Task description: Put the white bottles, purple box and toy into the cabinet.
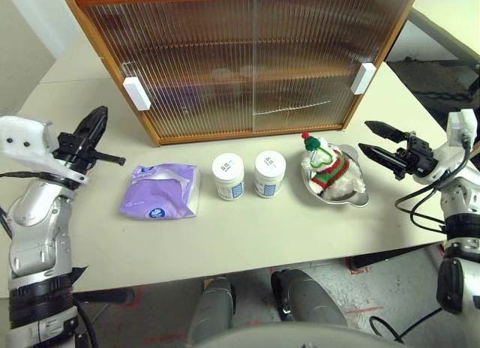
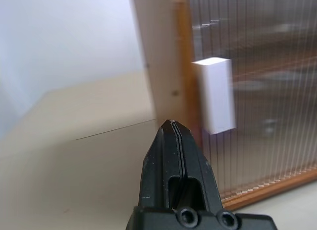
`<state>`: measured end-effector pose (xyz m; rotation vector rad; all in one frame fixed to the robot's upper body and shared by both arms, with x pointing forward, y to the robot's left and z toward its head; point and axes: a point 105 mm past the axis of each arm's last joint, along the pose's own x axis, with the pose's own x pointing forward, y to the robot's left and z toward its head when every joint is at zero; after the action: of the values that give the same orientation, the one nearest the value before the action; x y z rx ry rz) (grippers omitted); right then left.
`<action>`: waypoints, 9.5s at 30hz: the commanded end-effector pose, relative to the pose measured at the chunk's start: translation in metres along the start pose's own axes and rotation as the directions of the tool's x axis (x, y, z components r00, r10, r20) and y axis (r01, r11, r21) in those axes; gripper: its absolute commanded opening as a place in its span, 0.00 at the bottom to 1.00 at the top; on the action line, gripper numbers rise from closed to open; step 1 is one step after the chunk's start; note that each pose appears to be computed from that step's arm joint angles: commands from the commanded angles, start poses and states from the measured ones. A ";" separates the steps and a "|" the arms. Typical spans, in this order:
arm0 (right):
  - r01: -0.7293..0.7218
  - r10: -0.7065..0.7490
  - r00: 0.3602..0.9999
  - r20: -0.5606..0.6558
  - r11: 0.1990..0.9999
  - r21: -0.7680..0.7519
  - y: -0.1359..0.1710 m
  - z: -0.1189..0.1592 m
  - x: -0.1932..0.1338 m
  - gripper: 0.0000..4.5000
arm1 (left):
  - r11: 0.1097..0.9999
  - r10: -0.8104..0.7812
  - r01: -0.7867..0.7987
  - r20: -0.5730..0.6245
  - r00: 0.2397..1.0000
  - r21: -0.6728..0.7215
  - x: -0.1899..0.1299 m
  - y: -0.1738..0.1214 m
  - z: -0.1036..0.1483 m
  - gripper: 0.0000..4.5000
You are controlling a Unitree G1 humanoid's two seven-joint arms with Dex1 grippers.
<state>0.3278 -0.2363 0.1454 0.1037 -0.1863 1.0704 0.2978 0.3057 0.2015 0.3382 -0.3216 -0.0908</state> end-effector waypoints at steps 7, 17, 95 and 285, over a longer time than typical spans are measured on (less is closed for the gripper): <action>-0.037 0.038 0.999 0.014 0.999 -0.015 0.006 0.005 0.010 1.00 | 1.000 0.008 -0.008 0.011 1.000 -0.021 0.014 -0.002 -0.009 0.01; -0.015 0.015 1.000 0.009 1.000 0.000 0.010 -0.002 0.007 1.00 | 0.999 -0.020 0.021 0.028 0.999 -0.031 0.026 -0.006 -0.011 0.01; -0.125 0.122 0.989 0.085 0.991 0.040 0.031 0.012 0.035 1.00 | 0.872 -0.361 0.372 0.094 0.928 -0.319 0.102 -0.164 -0.008 0.01; -0.101 0.099 0.991 -0.090 0.995 -0.017 0.034 -0.006 0.027 1.00 | 0.950 -0.171 0.160 -0.020 0.985 -0.269 0.144 -0.086 0.024 0.00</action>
<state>0.3124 -0.1980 0.1457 0.0484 -0.1312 1.1601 0.4200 0.2030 0.2348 0.0673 -0.2247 -0.2793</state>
